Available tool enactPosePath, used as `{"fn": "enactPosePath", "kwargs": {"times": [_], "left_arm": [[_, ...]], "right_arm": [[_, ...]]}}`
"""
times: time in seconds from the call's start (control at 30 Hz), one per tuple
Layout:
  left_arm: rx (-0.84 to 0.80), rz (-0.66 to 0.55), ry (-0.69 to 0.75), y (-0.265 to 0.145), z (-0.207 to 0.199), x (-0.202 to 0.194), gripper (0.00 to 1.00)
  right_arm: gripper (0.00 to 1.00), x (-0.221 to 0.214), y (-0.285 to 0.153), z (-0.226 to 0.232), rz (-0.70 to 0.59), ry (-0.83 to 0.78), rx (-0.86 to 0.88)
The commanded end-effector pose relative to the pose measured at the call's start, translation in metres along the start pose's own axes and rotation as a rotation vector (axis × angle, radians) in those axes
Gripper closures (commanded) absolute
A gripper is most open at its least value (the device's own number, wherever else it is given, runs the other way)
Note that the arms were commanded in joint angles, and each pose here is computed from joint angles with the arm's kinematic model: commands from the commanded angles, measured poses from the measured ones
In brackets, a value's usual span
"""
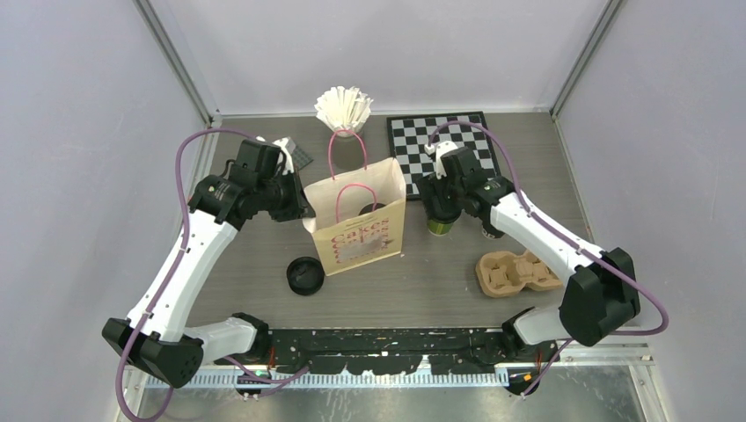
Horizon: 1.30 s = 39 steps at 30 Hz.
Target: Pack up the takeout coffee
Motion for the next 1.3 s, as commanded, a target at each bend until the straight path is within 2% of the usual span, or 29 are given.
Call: {"fn": "enactPosePath", "kwargs": {"times": [0.0, 0.23, 0.73, 1.13, 1.27], "left_arm": [[-0.034, 0.006, 0.002, -0.001, -0.004, -0.001, 1.00], [-0.043, 0.016, 0.001, -0.001, -0.007, 0.000, 1.00], [-0.040, 0.028, 0.003, 0.000, -0.009, 0.000, 1.00], [-0.045, 0.039, 0.004, 0.000, -0.011, 0.000, 1.00], [-0.046, 0.042, 0.004, -0.001, -0.011, 0.000, 1.00]], "right_arm": [[0.03, 0.027, -0.004, -0.008, -0.196, -0.016, -0.047], [0.04, 0.018, 0.003, -0.009, -0.203, -0.026, -0.050], [0.13, 0.007, 0.008, -0.006, -0.196, -0.027, -0.031], [0.12, -0.006, 0.015, -0.003, -0.177, -0.017, -0.029], [0.09, -0.002, 0.011, -0.005, -0.190, -0.018, -0.038]]}}
Point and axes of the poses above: each gripper's point midway between its finger pads, its own y axis out along the fingers, its own z axis along the line the jaws close on, x = y × z, the point moved 2 cm from there along -y, back along the fingers, and after that the axes turned 12 degrees about -y, right-handed, at the moved point
